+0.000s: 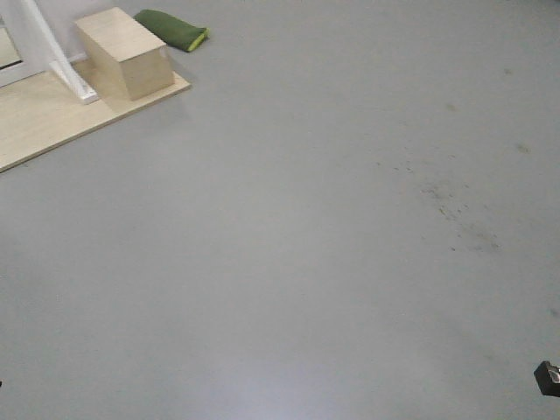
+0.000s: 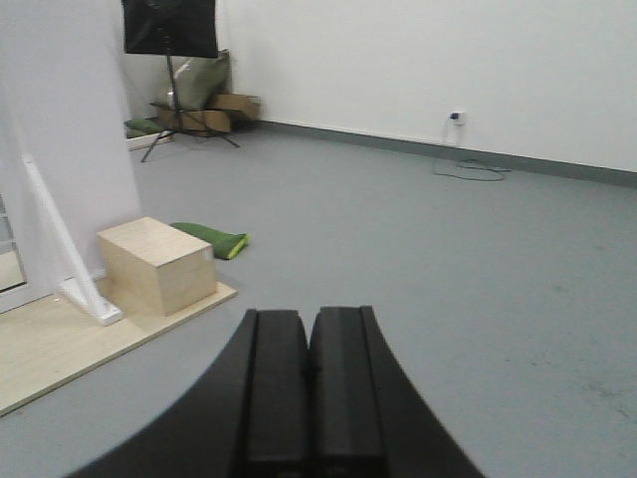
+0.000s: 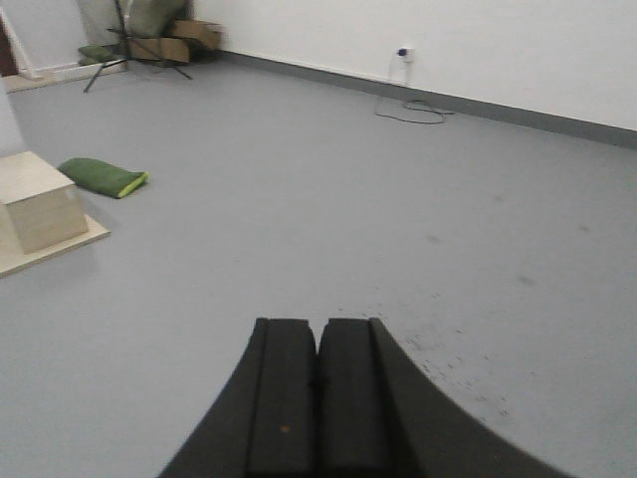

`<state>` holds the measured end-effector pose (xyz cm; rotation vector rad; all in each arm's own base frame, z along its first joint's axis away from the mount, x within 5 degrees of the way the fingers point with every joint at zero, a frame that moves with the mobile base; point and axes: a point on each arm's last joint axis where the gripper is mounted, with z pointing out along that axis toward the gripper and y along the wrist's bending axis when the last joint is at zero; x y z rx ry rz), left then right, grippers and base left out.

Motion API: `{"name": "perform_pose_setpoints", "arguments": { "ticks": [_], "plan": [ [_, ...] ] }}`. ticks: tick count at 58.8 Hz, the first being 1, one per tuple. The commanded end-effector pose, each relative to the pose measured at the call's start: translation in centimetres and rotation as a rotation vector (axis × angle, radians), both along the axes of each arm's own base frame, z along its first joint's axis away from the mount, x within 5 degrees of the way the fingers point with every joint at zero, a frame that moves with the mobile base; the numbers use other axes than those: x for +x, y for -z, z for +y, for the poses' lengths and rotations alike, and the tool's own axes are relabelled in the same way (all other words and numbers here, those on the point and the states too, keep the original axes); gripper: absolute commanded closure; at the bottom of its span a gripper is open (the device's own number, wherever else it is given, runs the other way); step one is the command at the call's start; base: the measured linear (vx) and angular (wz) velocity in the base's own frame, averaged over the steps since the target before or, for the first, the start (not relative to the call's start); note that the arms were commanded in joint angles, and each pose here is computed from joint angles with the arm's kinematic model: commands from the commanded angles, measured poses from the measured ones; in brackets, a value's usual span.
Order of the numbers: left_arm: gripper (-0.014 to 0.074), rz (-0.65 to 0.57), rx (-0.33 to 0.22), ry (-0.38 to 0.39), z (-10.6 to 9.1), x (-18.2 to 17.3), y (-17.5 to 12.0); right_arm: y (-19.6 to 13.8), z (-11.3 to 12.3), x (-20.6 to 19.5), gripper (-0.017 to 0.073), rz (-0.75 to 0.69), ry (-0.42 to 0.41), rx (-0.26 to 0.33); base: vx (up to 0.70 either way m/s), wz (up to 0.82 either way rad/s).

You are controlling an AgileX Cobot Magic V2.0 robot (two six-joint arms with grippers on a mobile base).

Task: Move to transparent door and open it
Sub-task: 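Turn and drive the base up to the white-framed glass sliding door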

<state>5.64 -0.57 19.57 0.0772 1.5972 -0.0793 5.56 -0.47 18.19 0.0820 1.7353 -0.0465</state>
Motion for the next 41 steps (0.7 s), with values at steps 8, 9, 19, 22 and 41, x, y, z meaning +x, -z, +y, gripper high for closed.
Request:
{"name": "perform_pose_setpoints", "arguments": {
  "ticks": [8,9,19,22,41],
  "plan": [
    [0.0599,-0.062,-0.017,0.001,0.0,0.04,0.25,-0.48,0.03,0.04,0.0567,-0.088,-0.006,-0.017,0.61,0.68],
    [0.0599,-0.062,-0.017,0.001,0.0,0.04,0.25,-0.48,0.03,0.04,0.0567,-0.088,-0.006,-0.017,0.61,0.66],
    [0.0599,-0.062,-0.017,0.001,0.0,0.04,0.25,-0.48,0.03,0.04,0.0567,-0.088,-0.006,-0.017,0.62,0.63],
    [0.0599,-0.062,-0.017,0.001,0.0,0.04,0.25,-0.48,0.03,0.04,0.0567,-0.088,-0.006,-0.017,0.62,0.6],
    [0.0599,-0.062,-0.017,0.001,0.0,0.04,0.25,-0.48,0.03,0.04,0.0567,-0.088,-0.006,-0.017,0.61,0.55]
  ]
}}
